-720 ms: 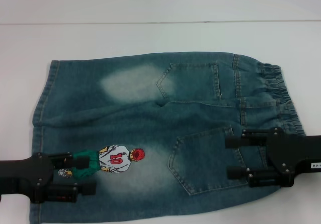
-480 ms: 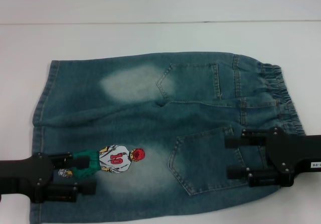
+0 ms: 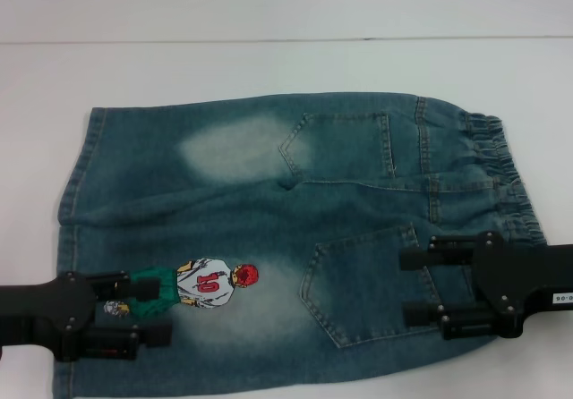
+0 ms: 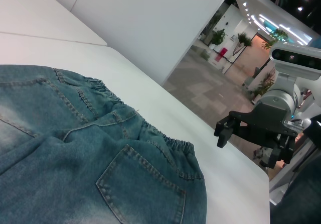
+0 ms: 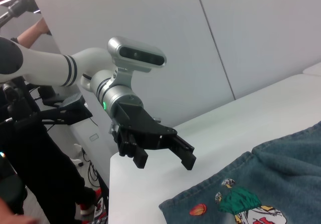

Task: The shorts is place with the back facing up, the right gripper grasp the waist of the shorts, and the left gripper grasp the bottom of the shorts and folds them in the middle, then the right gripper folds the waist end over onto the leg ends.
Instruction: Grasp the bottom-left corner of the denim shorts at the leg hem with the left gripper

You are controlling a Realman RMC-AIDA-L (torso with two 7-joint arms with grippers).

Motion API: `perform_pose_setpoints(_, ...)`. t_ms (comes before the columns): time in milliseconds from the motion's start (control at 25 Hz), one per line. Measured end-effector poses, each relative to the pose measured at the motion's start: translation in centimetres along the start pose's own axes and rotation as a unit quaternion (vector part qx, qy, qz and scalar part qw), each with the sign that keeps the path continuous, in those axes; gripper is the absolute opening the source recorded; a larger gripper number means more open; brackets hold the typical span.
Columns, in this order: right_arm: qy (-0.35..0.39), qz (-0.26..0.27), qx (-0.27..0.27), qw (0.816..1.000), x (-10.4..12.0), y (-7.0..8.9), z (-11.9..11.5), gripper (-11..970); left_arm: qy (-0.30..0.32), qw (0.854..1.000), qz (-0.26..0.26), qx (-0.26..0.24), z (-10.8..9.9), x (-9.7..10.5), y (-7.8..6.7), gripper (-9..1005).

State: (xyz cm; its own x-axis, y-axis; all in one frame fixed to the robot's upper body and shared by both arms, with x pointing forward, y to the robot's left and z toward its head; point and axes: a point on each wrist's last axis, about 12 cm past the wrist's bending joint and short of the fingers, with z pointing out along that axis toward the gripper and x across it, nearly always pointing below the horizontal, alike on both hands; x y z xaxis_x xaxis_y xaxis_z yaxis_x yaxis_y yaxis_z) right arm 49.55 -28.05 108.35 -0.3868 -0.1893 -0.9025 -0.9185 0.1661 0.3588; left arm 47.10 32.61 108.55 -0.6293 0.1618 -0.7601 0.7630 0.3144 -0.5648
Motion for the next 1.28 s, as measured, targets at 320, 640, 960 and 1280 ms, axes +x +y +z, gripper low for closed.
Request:
perform_pose_setpoints(320,-0.004,0.003,0.002,1.000,0.1,0.1,-0.1,764,0.003,1.000,-0.020,-0.009,-0.7,-0.2,-0.1,885)
perform_pose_setpoints(640,-0.011,0.011,0.009,1.000,0.2,0.1,-0.6,763,0.016,0.988,-0.129,-0.082,-4.4,-0.7,-0.2,885)
perform_pose_setpoints(960,-0.029,0.013,0.029,0.999,0.3,0.1,-1.3,762,0.076,0.945,-0.283,-0.147,-5.5,0.6,0.4,884)
perform_pose_setpoints(1280,-0.028,0.009,0.033,0.999,0.3,0.1,-1.6,763,0.086,0.922,-0.340,-0.166,-5.8,1.3,0.4,884)
